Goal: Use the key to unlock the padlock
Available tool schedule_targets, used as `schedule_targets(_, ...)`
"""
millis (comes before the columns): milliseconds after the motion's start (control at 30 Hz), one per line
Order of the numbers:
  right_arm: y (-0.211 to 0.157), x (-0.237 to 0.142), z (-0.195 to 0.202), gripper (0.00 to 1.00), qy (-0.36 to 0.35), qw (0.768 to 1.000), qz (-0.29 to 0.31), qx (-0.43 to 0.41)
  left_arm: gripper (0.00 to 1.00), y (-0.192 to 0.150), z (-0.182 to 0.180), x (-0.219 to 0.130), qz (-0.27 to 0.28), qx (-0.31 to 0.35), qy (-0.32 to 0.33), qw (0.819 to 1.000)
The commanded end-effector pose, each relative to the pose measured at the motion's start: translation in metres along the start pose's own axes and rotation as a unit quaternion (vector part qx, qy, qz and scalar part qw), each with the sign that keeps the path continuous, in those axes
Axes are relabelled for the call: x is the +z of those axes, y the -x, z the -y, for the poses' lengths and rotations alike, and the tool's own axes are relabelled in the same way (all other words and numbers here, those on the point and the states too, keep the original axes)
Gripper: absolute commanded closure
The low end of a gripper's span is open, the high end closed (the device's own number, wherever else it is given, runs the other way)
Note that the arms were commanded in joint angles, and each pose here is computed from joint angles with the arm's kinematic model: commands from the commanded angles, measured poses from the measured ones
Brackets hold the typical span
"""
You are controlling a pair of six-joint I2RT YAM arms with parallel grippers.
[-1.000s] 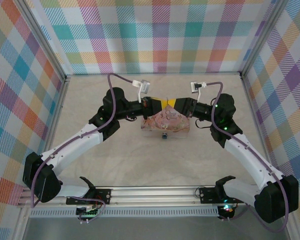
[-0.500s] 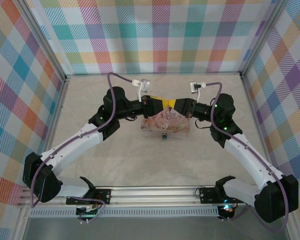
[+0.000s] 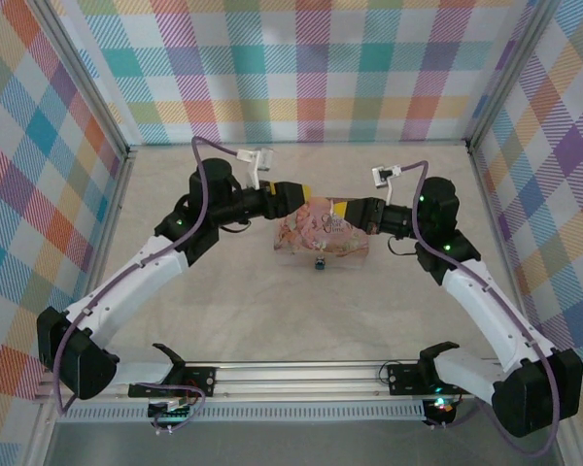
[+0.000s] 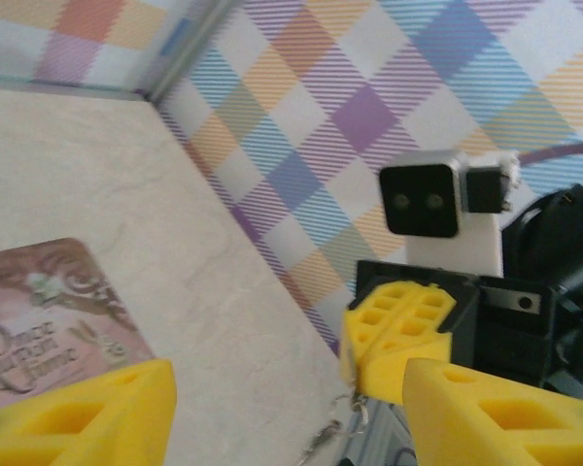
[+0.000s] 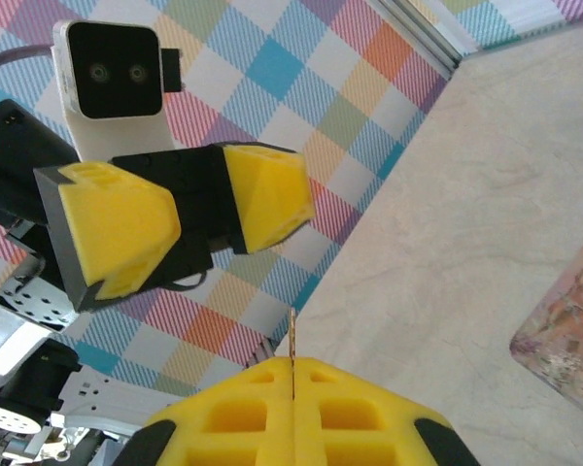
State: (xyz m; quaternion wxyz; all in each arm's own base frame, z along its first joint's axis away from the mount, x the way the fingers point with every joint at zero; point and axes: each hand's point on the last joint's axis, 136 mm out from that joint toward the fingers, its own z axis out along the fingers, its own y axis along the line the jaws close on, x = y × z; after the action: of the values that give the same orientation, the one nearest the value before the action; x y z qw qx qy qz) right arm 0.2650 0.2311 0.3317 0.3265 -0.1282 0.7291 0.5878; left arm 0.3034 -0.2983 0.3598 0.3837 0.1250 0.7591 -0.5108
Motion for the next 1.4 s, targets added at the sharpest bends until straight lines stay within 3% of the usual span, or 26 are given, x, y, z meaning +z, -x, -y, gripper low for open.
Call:
schedule_targets(0,-0.003,0.002,0.005,1.00,0.011,0.999,-0.031,-0.005,0.36,-0.006,-0.027,0.000,-0.021,-0.042,0.049,0.998)
schedule_targets(200,-0.017,0.014,0.014,1.00,0.055,0.994,-0.091,0.019,0.36,-0.027,-0.027,0.014,-0.064,-0.075,-0.006,0.995)
schedule_targets(533,-0.033,0.018,0.001,1.00,0.109,0.982,-0.151,0.019,0.49,-0.050,-0.007,0.026,-0.125,-0.085,-0.084,0.985)
schedule_targets(867,-0.039,0.022,0.000,1.00,0.117,0.979,-0.165,0.019,0.46,-0.054,0.011,0.027,-0.131,-0.067,-0.120,0.982)
schedule_targets(1033,-0.039,0.023,0.000,1.00,0.116,0.980,-0.162,0.018,0.60,-0.061,0.015,0.028,-0.144,-0.061,-0.126,0.980)
schedule_targets(1367,-0.037,0.025,0.003,1.00,0.109,0.982,-0.154,0.021,0.74,-0.065,0.019,0.025,-0.150,-0.052,-0.131,0.979)
